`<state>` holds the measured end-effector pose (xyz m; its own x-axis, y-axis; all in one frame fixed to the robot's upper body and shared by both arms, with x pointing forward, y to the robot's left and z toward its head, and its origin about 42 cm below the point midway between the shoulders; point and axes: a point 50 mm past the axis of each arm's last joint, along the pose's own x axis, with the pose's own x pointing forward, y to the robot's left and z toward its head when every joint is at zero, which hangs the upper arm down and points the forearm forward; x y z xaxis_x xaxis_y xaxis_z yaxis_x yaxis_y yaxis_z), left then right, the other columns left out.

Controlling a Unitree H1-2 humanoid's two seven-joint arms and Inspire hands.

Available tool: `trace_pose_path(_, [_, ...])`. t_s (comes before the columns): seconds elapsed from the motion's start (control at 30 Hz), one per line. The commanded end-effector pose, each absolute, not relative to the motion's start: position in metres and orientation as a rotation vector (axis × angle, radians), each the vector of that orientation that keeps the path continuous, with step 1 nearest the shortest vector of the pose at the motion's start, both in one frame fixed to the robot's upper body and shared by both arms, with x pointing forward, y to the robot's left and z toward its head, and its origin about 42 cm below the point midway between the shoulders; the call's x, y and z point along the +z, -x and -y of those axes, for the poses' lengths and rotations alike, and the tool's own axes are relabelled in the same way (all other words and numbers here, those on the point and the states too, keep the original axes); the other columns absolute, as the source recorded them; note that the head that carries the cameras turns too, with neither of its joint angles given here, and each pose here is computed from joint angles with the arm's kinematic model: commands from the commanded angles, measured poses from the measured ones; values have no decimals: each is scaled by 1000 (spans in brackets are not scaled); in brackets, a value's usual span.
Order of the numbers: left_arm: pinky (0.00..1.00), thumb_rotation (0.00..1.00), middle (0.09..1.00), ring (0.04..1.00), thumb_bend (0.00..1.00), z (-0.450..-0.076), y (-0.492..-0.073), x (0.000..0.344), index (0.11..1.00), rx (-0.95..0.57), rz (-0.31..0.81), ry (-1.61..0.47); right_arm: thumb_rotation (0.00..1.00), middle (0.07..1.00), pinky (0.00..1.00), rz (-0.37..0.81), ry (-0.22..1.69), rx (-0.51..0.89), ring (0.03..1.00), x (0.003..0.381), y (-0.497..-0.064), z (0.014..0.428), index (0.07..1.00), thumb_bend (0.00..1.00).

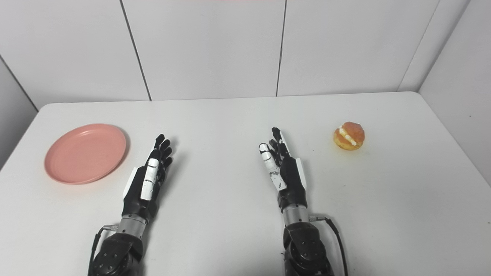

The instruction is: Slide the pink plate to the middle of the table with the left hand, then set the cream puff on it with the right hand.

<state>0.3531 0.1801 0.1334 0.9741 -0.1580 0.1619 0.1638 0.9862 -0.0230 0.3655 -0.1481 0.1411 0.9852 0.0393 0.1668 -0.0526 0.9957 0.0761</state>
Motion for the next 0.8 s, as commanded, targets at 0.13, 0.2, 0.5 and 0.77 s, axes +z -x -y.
trace_pose_path(0.13, [1000, 1000, 1000, 1000, 703, -184, -349, 125, 1000, -158, 157, 30, 726, 975, 953, 172, -123, 39, 960, 141, -364, 144, 940, 588])
trace_pose_path(0.2, [1000, 1000, 1000, 1000, 717, -185, -350, 125, 1000, -157, 153, 30, 722, 968, 942, 184, -115, 34, 956, 141, -365, 145, 935, 591])
trace_pose_path(0.5, [1000, 1000, 1000, 1000, 708, -186, -350, 126, 1000, -155, 150, 21, 730, 969, 941, 200, -107, 34, 945, 147, -366, 146, 940, 597])
trace_pose_path(0.77, [1000, 1000, 1000, 1000, 708, -187, -350, 126, 1000, -155, 152, 21, 765, 981, 937, 193, -78, 39, 952, 148, -366, 147, 947, 595])
